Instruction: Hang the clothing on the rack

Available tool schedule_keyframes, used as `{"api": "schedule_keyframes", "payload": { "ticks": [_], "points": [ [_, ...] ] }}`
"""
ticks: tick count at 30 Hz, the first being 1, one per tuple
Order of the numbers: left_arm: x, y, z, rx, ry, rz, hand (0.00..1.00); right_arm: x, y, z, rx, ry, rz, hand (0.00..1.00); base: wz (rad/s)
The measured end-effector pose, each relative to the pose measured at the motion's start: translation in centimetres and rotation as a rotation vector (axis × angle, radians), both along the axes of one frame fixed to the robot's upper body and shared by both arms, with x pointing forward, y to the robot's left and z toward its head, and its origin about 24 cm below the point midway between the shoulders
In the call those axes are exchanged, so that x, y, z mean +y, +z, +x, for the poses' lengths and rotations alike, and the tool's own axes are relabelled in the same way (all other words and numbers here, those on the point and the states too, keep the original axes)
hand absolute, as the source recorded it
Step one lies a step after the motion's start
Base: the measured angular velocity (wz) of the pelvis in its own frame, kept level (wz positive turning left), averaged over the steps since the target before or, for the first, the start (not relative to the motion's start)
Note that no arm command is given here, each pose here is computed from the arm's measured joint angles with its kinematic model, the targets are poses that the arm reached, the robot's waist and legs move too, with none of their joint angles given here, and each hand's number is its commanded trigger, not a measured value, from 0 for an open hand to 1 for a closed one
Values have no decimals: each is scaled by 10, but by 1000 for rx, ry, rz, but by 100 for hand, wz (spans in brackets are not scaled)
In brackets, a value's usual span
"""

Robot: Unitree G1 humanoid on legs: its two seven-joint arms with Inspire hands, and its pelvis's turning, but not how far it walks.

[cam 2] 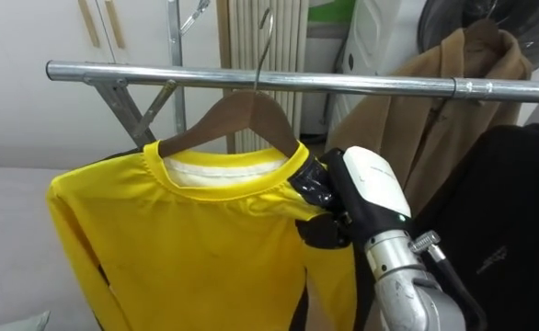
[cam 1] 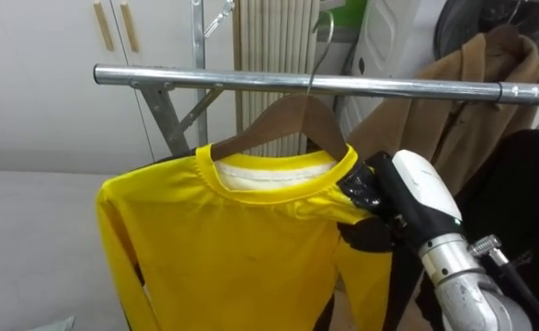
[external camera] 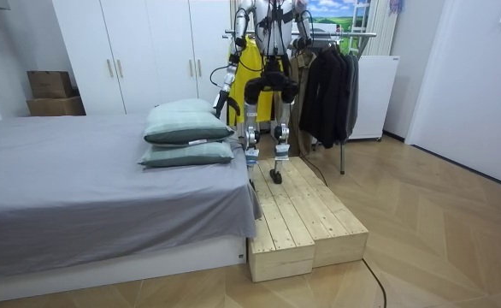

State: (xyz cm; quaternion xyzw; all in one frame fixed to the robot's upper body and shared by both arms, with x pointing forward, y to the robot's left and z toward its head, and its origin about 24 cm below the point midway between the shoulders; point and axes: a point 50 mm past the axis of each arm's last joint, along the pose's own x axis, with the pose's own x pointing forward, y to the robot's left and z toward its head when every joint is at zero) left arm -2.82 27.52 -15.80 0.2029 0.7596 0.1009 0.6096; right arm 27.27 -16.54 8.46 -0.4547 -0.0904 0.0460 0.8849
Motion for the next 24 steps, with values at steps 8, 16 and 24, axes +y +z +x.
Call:
{"api": "schedule_keyframes", "payload": {
  "ticks": [8,16,24],
  "points": [
    [1,0,0,-9,27,5,0,-9,-9,4,56,-28,59,100,2],
    [2,1,0,-16,39,8,0,-26,-17,7,99,-96,116,100,0],
    [6,2,1,-27,34,11,0,-31,-22,12,114,-111,109,100,-2]
  ]
}}
